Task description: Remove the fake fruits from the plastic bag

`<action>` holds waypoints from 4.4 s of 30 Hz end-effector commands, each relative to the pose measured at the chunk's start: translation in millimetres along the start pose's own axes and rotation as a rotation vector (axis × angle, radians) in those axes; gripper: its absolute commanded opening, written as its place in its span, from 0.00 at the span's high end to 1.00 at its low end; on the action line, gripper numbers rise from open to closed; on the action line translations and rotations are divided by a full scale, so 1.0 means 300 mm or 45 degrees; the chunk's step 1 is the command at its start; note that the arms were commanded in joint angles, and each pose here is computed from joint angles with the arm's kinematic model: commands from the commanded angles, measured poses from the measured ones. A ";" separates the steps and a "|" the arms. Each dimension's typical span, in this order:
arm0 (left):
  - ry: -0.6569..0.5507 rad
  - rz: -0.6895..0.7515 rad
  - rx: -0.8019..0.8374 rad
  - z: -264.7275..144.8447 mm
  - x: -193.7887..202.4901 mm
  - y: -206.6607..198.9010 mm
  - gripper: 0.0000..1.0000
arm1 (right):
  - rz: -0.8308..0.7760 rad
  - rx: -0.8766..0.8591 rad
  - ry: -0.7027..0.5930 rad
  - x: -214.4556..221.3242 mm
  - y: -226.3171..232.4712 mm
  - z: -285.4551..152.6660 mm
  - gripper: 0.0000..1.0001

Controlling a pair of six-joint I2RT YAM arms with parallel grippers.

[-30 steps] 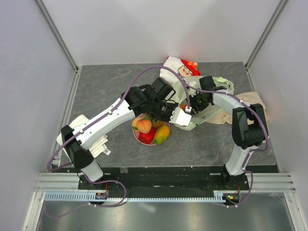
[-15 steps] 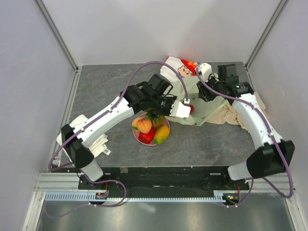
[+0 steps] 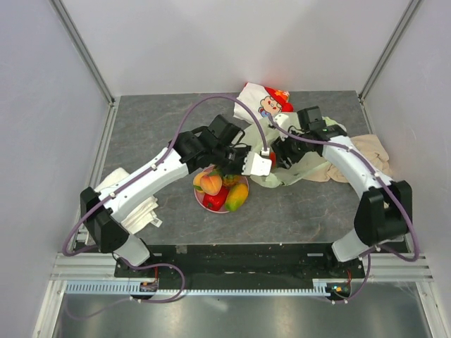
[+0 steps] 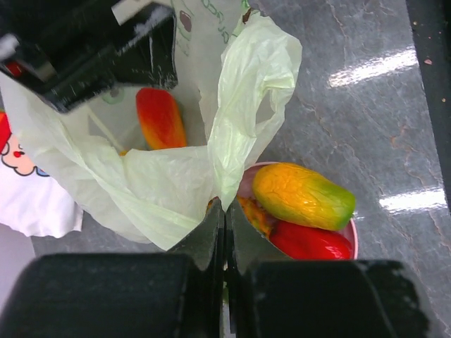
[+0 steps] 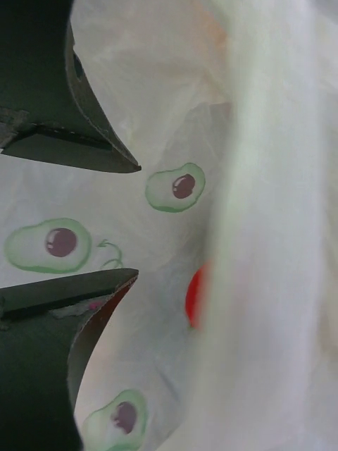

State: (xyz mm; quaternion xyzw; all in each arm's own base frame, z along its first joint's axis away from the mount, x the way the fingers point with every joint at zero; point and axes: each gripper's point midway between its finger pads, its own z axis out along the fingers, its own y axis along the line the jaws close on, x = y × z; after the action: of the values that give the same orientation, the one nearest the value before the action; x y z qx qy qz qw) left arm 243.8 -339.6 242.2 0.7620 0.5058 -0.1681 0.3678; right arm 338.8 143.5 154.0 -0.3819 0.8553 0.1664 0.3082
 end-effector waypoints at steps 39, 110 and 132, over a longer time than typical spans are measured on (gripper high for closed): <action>0.082 -0.075 -0.065 0.027 0.062 0.068 0.98 | 0.012 0.158 -0.154 -0.116 -0.131 -0.021 0.47; -0.075 0.048 -0.201 -0.021 0.020 0.185 0.98 | 0.376 -0.128 -0.310 -0.194 -0.190 0.078 0.52; 0.012 0.130 0.180 0.089 0.091 -0.056 0.98 | 0.499 0.141 -0.174 -0.096 -0.343 0.267 0.02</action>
State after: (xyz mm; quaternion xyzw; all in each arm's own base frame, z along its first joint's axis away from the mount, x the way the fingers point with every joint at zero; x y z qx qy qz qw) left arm 247.2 -335.5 199.6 0.7884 0.4868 -0.1870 0.3264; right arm 469.0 114.3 72.1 -0.1601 0.9229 0.1542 0.3143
